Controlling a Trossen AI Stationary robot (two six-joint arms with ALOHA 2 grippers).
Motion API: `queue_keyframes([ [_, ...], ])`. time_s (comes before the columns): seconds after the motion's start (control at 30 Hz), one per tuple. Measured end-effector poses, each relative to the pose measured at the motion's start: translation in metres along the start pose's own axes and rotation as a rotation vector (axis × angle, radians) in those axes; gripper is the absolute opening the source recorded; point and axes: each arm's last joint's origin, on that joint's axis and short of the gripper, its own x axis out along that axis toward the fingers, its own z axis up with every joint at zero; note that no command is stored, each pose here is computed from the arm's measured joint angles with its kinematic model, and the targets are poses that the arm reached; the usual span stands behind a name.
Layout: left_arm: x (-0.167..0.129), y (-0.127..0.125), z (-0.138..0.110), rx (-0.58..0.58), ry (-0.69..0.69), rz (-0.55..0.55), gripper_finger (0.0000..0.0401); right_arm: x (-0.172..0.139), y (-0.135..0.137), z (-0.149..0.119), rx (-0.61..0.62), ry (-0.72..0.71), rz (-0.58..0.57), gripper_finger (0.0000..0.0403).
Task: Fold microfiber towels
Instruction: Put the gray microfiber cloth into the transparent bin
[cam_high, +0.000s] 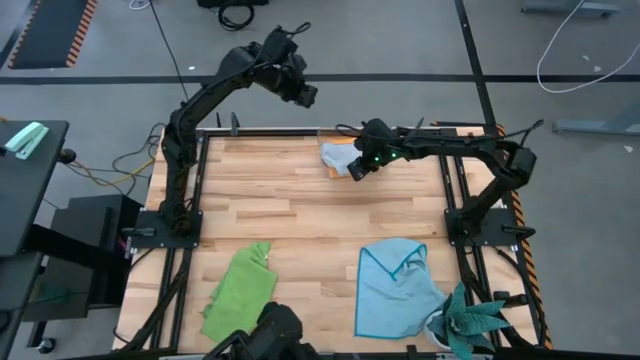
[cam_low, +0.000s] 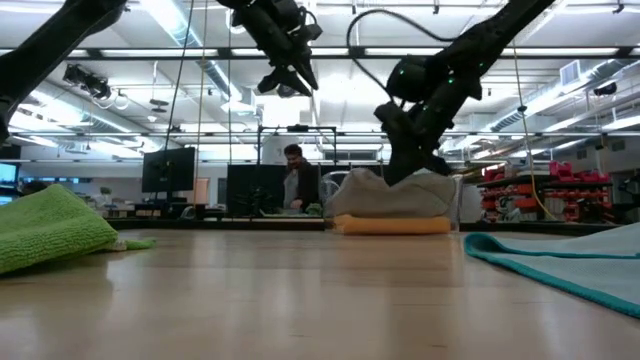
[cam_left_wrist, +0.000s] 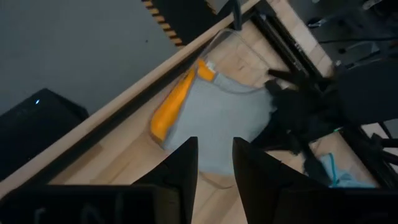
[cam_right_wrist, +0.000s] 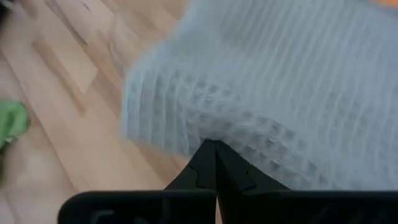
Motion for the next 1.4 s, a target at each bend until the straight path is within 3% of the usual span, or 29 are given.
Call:
queue_keyframes([
  [0.17,0.000,-0.001,-0.001,-0.006,0.003,-0.003,0.0107,-0.003,0.012,0.019,-0.075,-0.018,0.004,0.0000],
  [0.43,0.000,-0.002,0.000,-0.035,-0.002,-0.005,0.0107,-0.005,0.002,0.040,-0.137,0.012,-0.026,0.0000],
  [0.9,0.004,-0.014,-0.001,-0.026,-0.017,-0.011,0.0107,-0.022,-0.009,0.046,-0.137,-0.006,-0.046,0.0000],
  [1.1,0.005,-0.016,-0.005,0.025,0.005,0.003,0.0107,-0.040,0.003,0.045,-0.159,-0.052,-0.012,0.0004],
  [1.2,0.005,-0.014,-0.010,0.041,0.058,0.033,0.0107,-0.057,0.013,0.042,-0.175,-0.092,0.011,0.0010],
  [1.4,0.002,-0.005,-0.024,0.048,0.174,0.231,0.0107,-0.095,0.033,0.031,-0.200,-0.166,0.013,0.0011],
])
